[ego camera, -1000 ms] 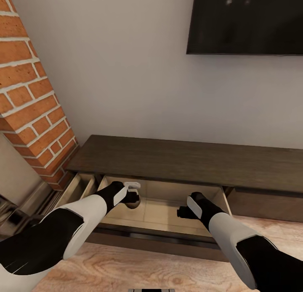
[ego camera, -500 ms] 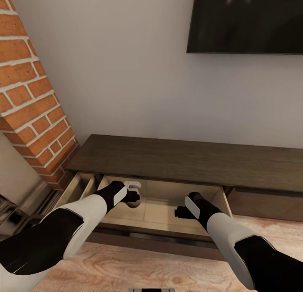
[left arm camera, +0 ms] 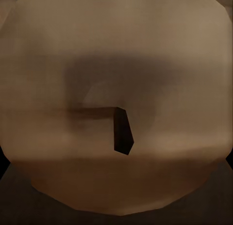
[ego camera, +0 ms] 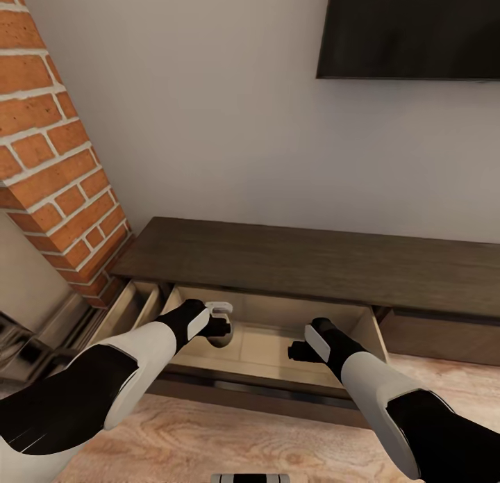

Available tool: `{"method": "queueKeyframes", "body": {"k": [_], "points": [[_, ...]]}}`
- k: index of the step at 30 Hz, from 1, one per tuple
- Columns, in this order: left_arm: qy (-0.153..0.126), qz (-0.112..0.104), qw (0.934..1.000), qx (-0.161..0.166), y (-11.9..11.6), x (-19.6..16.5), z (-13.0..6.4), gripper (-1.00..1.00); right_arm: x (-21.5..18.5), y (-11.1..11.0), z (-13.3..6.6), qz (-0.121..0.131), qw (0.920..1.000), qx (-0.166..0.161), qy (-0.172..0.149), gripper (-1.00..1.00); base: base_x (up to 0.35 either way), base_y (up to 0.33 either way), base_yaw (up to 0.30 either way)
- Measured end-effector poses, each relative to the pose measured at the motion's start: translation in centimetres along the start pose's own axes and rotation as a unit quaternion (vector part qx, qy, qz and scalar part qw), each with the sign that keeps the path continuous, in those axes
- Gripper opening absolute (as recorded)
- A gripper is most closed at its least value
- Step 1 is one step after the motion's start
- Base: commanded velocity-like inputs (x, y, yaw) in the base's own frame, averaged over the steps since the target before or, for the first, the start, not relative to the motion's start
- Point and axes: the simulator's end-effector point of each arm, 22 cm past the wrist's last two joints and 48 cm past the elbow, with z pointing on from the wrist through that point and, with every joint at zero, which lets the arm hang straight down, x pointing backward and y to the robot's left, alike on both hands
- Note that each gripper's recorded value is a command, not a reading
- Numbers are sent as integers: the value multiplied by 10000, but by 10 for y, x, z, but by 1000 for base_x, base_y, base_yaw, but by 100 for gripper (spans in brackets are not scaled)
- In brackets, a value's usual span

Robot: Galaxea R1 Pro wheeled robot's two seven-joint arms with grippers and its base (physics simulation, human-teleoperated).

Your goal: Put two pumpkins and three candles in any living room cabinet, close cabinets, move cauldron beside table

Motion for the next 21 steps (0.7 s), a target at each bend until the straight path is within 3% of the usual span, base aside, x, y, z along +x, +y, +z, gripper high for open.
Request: {"method": "queueKeyframes", "body": {"k": [15,21], "points": [[110,-15,9999,4,1,9,12,-100,8,0,12,24,9999,-4,123,100,0,0,54],[148,-15,9999,3,3,18,26,-100,14,-1,27,7,9999,4,145,100,0,0,1]]}}
